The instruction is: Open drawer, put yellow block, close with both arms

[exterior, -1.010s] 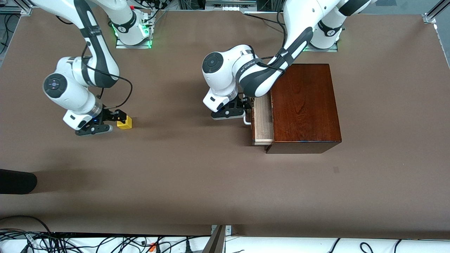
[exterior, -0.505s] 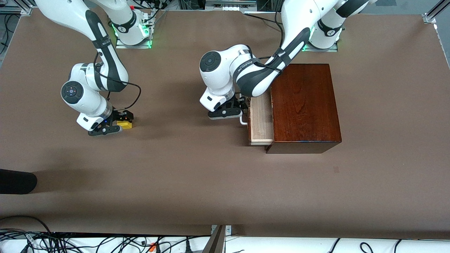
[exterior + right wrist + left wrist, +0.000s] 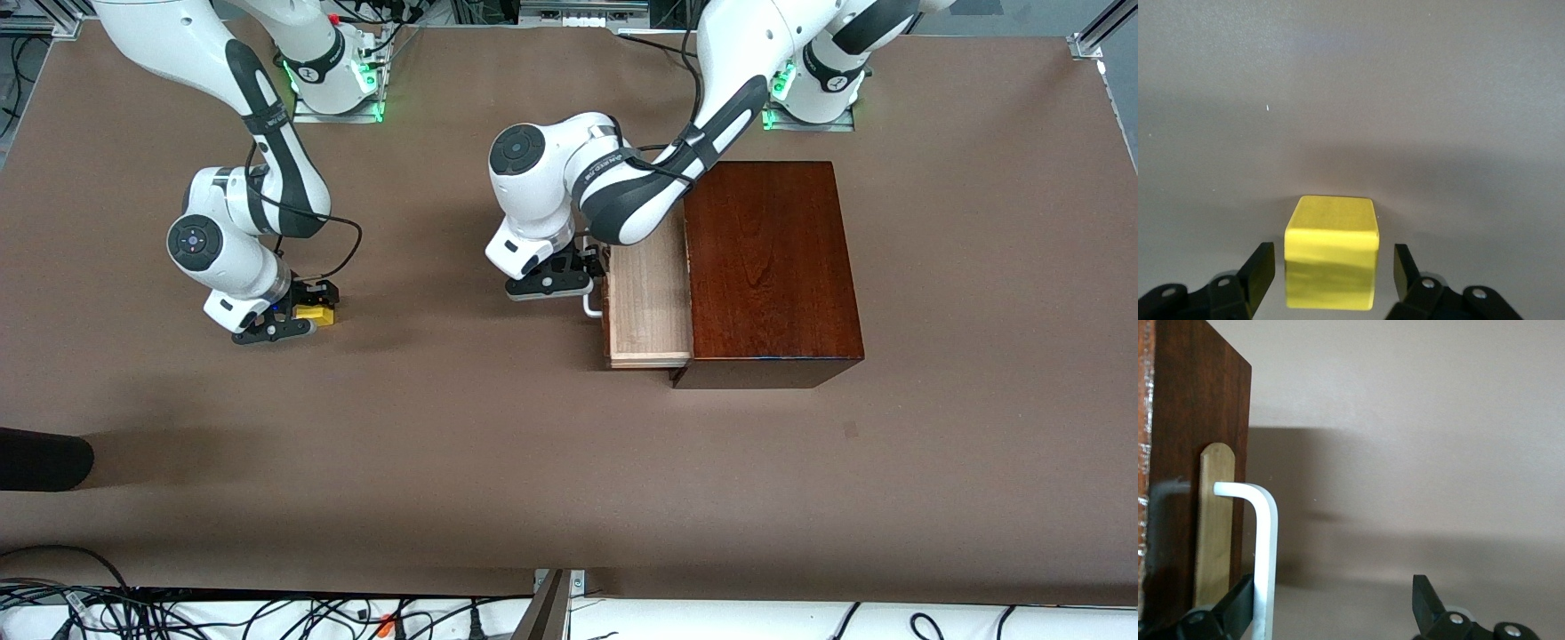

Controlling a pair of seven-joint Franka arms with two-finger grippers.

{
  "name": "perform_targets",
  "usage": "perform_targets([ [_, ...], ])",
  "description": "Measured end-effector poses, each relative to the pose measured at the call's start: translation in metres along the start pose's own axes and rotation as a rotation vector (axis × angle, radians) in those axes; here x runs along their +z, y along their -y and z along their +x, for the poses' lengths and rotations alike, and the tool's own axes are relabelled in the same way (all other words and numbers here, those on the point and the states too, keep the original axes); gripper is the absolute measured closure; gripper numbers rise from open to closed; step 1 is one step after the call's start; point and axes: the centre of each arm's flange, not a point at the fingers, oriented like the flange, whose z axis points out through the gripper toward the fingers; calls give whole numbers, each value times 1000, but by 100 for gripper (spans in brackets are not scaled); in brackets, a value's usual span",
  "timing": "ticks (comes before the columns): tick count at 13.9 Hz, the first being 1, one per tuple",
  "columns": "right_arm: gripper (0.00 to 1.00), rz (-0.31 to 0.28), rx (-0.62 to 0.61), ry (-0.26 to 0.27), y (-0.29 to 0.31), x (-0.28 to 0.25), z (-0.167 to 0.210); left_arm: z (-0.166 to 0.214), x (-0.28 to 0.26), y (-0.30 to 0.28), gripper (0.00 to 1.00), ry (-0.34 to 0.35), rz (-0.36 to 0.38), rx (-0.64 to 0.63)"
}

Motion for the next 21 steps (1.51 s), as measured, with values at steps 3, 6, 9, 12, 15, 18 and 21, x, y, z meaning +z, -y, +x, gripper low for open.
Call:
perform_targets([
  [3,30,0,0,2,0,1,-1,3,-2,0,0,-2,-4,-8],
  [6,44,0,0,2,0,1,-1,16,-23,3,0,8,-46,-42],
  [9,44,0,0,2,0,1,-1,27,-69,22,0,50,-76,-62],
  [12,44,3,-11,-18,5,-7,4,42,-132,62,0,105,-110,-52],
  [15,44,29,-57,-21,30,-52,22,70,-196,148,0,146,-155,-25],
  [18,44,60,-109,26,55,-133,45,93,-239,243,0,133,-193,-45],
  [21,44,80,-182,40,93,-204,57,101,-251,293,0,113,-178,-90],
])
